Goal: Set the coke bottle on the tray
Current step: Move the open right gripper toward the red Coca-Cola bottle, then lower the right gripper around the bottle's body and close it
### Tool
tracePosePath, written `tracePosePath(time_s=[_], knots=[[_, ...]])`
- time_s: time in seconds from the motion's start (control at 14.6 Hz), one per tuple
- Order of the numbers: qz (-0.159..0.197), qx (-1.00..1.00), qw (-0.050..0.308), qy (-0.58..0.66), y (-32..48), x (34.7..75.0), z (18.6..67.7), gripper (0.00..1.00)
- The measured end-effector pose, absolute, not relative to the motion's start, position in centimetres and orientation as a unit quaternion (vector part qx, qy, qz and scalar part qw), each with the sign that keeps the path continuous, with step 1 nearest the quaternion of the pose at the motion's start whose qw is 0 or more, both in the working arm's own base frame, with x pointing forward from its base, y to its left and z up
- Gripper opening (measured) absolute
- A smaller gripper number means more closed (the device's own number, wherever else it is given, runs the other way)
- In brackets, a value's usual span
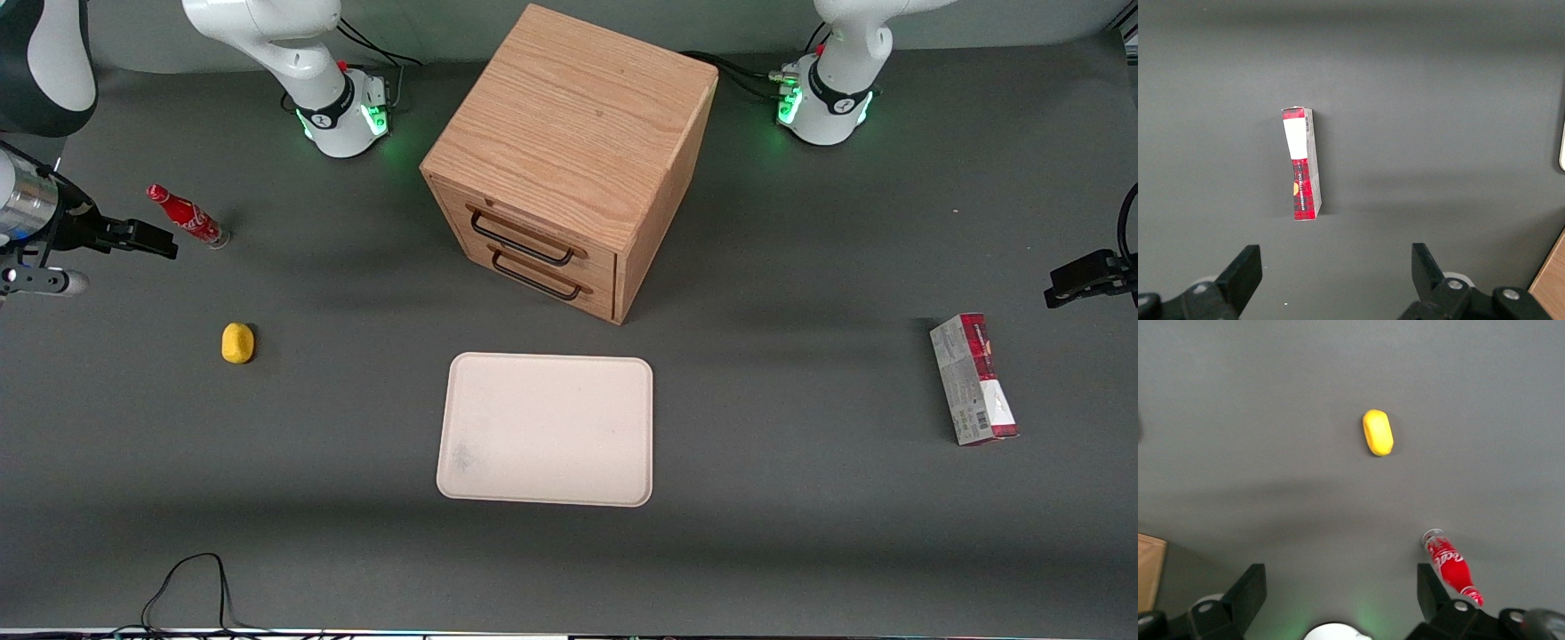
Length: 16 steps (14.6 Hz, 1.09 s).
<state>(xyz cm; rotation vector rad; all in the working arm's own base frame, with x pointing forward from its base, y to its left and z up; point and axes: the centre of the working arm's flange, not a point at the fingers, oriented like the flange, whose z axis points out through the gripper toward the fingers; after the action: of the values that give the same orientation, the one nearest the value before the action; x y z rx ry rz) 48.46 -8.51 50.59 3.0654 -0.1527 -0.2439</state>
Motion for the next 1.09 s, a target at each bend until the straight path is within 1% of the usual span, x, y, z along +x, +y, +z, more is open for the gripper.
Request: tracePosePath(time_s=[0.27, 0.41, 0.68, 0.75, 0.89, 1.09], knots=[[-0.066, 0.997, 0.008, -0.033, -16.0, 41.6, 46.9, 1.0], [-0.05, 0.998, -0.006, -0.035, -19.3, 38.7, 44.7, 1.0], [-0.012, 0.999, -0.023, -0.025, -22.0, 34.5, 37.2, 1.0], [-0.008, 0.999, -0.025, -0.022, -22.6, 33.3, 35.6, 1.0], [-0.015, 1.0, -0.019, -0.021, -24.4, 30.9, 33.4, 1.0], [-0.026, 0.999, -0.015, -0.025, -26.6, 28.6, 32.2, 1.0]])
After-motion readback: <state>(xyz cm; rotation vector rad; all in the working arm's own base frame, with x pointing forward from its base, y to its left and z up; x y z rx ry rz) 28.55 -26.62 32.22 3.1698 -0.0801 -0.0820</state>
